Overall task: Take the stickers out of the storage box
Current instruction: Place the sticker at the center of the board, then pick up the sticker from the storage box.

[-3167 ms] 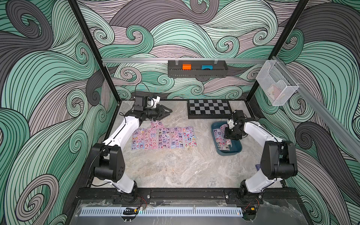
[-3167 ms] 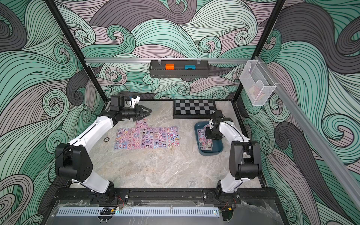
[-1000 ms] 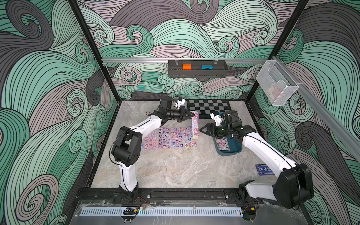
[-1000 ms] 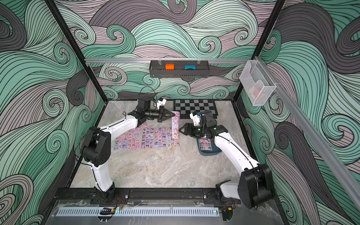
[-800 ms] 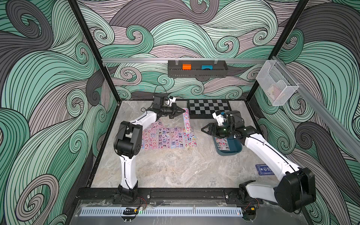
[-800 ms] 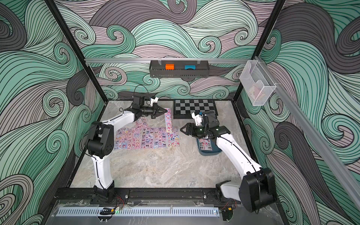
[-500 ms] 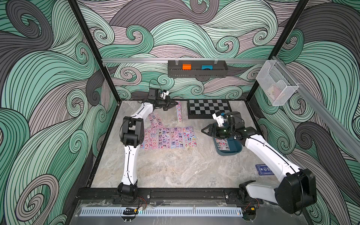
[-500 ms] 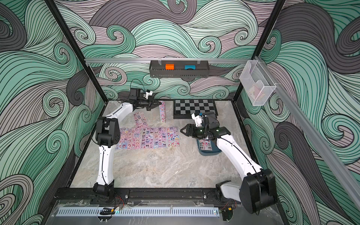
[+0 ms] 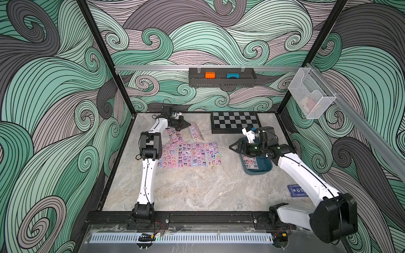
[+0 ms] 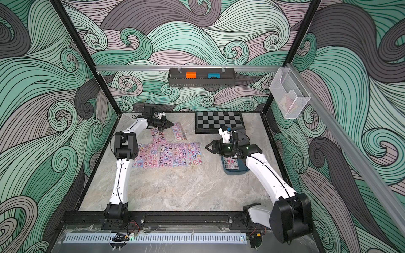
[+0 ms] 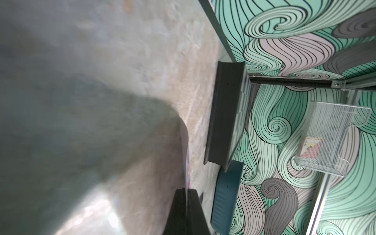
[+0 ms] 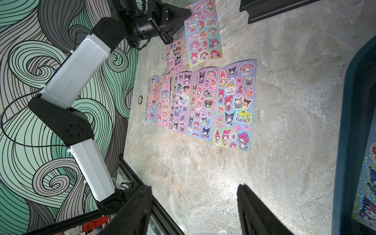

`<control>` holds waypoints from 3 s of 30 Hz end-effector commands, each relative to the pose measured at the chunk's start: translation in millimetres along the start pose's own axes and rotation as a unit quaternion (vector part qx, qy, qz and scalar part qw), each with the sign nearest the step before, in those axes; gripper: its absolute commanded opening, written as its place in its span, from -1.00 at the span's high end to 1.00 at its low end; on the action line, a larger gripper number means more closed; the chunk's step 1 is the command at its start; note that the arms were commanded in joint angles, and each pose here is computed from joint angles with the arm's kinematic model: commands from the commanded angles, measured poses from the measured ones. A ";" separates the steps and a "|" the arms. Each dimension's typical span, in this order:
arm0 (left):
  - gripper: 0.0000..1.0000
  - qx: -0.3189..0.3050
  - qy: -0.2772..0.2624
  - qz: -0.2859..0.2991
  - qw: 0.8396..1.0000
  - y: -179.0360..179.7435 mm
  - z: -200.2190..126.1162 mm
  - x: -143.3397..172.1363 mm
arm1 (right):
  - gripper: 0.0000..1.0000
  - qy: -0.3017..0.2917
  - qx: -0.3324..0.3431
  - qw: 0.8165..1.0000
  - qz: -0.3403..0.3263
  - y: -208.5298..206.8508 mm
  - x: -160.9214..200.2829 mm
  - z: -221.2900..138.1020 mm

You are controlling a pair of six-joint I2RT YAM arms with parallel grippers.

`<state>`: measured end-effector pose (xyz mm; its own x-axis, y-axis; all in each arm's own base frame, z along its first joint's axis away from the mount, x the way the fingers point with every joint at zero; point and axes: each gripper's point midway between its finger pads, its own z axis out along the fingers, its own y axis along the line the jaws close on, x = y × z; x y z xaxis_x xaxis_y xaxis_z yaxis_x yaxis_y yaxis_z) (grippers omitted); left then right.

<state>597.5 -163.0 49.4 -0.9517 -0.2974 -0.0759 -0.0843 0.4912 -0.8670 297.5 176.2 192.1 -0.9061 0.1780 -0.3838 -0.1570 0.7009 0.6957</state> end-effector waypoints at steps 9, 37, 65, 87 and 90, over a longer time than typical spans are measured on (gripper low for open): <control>0.79 -0.028 -0.040 0.022 0.999 11.2 -23.5 -26.1 | -0.39 0.012 -0.004 1.000 -0.001 -2.5 6.0 1.2; -0.44 -0.013 -0.132 0.072 0.989 -91.8 -135.6 7.7 | -0.69 -0.025 0.141 0.989 0.021 -81.7 -4.1 -31.0; -0.40 -0.012 -0.080 0.058 0.995 -89.6 -116.0 119.9 | -0.96 0.070 0.351 0.934 0.008 -185.0 -13.8 -30.6; -0.40 0.050 -0.061 0.158 0.984 -180.3 -102.9 163.3 | -0.98 0.159 0.384 0.909 -0.005 -229.2 -1.3 27.1; -0.40 0.057 -0.056 0.163 0.983 -187.4 -100.5 166.4 | -0.98 0.171 0.388 0.906 -0.005 -235.5 4.7 33.8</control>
<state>427.4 -213.0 210.7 -0.9097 -0.2436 -0.3364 0.1680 0.5249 -0.8344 339.6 35.7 14.5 -0.9945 0.0515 -0.0910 0.0498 0.9985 0.0212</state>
